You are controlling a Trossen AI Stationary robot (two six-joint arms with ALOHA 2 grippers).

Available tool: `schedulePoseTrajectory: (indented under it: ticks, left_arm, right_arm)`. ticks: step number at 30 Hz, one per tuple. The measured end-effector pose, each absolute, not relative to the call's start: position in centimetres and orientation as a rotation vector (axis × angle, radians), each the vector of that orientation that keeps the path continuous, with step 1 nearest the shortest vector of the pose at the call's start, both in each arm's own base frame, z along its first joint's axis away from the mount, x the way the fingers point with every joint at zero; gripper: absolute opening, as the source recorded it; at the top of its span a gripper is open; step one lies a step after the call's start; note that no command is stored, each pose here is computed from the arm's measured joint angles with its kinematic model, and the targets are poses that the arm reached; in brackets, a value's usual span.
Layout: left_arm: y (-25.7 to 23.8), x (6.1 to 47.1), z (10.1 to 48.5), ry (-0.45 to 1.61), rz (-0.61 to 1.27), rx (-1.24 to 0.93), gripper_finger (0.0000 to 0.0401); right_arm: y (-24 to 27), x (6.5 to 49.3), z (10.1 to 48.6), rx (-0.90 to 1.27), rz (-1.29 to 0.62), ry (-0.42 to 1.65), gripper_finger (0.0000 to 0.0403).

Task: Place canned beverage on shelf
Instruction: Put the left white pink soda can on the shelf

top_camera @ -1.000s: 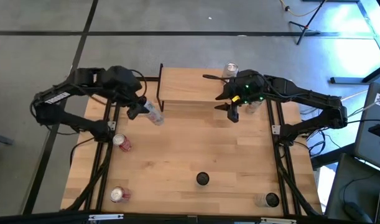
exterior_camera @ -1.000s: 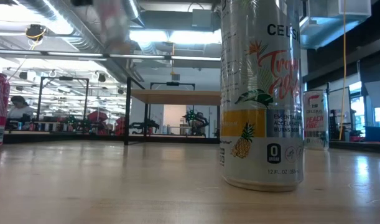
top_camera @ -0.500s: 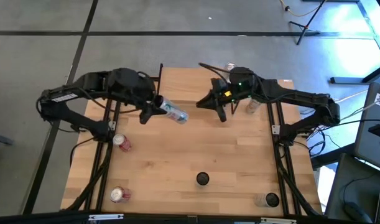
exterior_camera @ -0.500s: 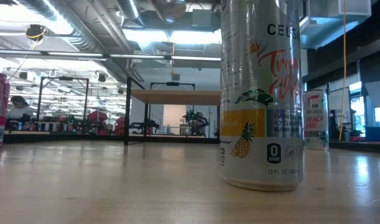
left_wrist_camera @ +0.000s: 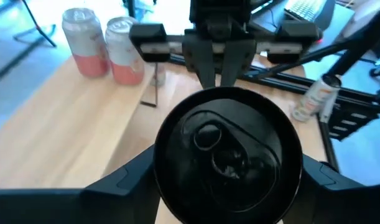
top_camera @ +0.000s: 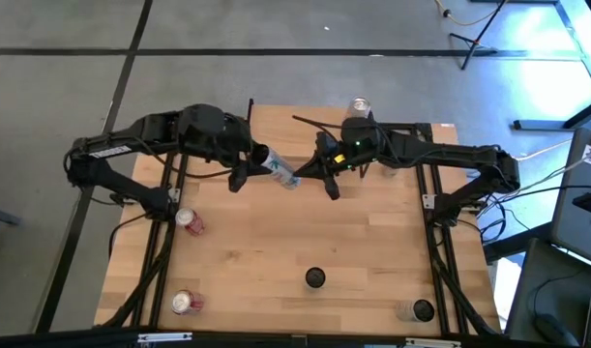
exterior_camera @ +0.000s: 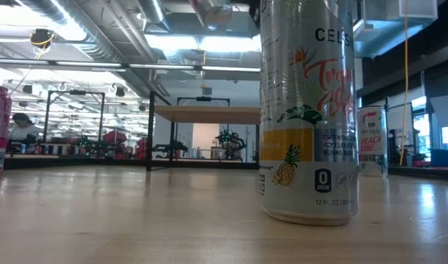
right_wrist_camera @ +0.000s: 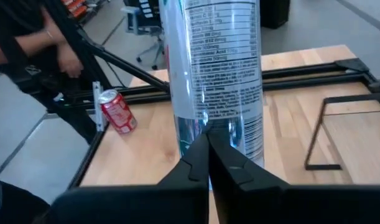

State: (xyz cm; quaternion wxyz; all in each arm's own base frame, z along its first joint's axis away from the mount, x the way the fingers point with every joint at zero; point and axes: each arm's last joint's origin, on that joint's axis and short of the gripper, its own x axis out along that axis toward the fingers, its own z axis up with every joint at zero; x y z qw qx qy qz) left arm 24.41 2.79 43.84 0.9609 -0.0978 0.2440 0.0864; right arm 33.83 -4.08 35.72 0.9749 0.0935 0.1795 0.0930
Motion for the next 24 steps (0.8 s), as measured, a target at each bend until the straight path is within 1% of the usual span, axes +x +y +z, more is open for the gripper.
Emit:
schedulePoseTrajectory:
  ticks: [6,10,12,16,21,24]
  left_arm:
    - [3.5,26.5,43.0,0.492,0.207,-0.133,0.0222]
    - [4.6,28.2,42.1,0.495,0.21,-0.131,0.0224]
    - [5.3,29.1,41.8,0.478,0.228,-0.135,0.0225]
    - [7.2,30.8,40.8,0.483,0.268,-0.152,0.0225]
    - [9.8,33.6,40.6,0.513,0.304,-0.174,0.0226]
    - [11.5,35.1,40.9,0.535,0.31,-0.187,0.0226]
  right_arm:
    - [-4.3,33.9,35.0,0.198,0.117,0.415,0.0001]
    - [-4.6,33.0,35.6,0.188,0.089,0.524,0.0002]
    - [-4.6,31.8,37.0,0.14,0.077,0.583,0.0001]
    - [-5.4,28.5,39.8,0.065,-0.027,0.733,0.0001]
    - [-6.1,24.4,42.9,0.017,-0.084,0.779,0.0002]
    - [-6.5,22.3,43.5,0.033,-0.123,0.78,0.0002]
